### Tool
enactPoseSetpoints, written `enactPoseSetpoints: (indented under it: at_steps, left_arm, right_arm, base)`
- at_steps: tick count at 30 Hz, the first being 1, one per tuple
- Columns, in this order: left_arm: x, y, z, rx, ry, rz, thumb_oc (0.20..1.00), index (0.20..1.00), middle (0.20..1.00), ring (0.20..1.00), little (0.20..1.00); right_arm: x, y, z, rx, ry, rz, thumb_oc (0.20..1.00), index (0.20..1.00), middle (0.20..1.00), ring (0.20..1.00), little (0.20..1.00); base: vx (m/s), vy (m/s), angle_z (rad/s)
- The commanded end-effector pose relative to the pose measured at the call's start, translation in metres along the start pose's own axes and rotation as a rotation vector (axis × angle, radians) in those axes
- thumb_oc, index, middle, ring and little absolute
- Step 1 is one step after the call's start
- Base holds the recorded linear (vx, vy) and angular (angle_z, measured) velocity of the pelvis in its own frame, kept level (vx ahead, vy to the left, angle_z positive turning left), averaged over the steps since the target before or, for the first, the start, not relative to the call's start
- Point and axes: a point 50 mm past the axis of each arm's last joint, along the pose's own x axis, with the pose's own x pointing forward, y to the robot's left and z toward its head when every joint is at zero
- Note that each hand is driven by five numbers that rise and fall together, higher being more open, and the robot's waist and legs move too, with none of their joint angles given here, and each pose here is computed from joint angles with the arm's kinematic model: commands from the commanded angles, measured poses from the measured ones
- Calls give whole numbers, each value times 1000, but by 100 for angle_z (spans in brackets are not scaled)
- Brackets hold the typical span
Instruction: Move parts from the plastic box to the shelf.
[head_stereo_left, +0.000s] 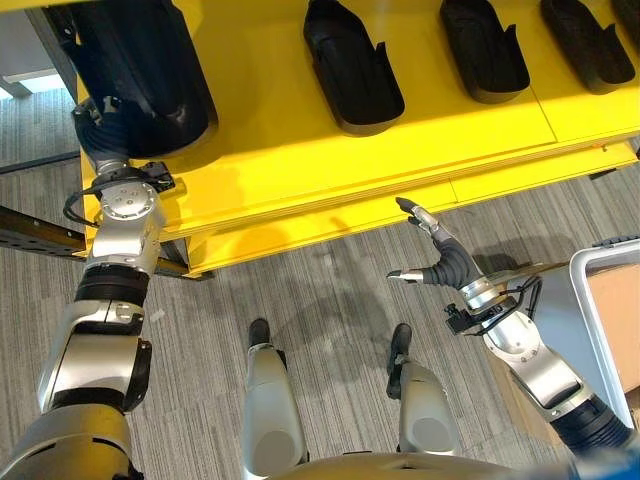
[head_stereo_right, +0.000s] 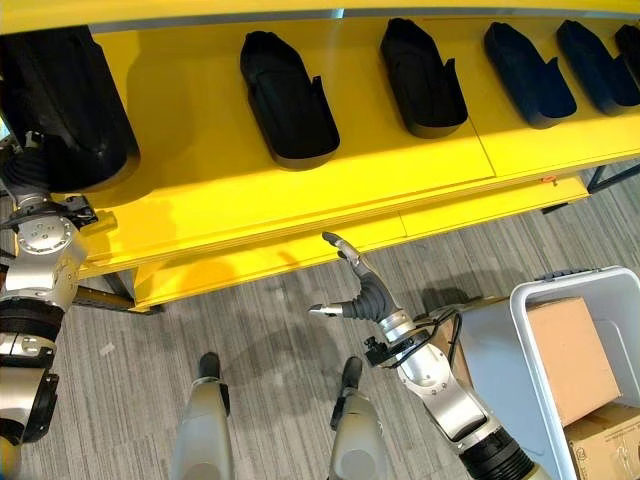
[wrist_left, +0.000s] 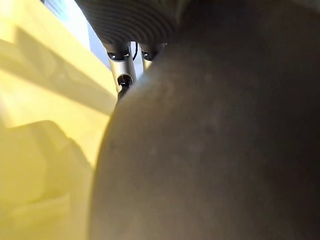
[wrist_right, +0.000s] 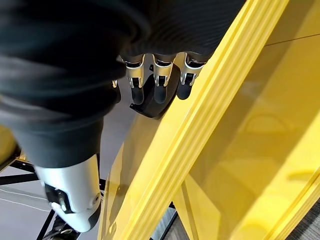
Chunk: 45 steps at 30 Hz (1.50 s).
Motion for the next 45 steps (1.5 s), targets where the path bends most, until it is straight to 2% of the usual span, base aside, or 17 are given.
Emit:
enactPoseSetpoints:
  at_steps: [1,13,24,39,45]
  left_arm:
    - [18,6,40,-83,-125,33,200,200,200,200,200]
    - [21,-14,46,-177,-79,11,200,200,200,200,200]
    - [15,-23,20,-102,23,-11,200,200,200,200,200]
    - [20,-8,2,0,108,14,200,200,200,200,200]
    - [28,7,1,136,124,19,200,200,200,200,200]
  right_arm:
    - [-4,-7,16,13,-95,-8,1000,1000,1000,1000,1000]
    - [-6,-5,15,32,-87,2,1000,1000,1000,1000,1000]
    - [-8,-4,17,34,-98,25,1000,1000,1000,1000,1000]
    - [-8,-3,21,55,-113,51,1000,1000,1000,1000,1000]
    - [-8,-3,21,61,-112,63,1000,1000,1000,1000,1000]
  base:
    - [0,0,0]
    - [1,0,-1]
    - [0,0,0]
    - [0,-2,-1]
    - [0,0,0]
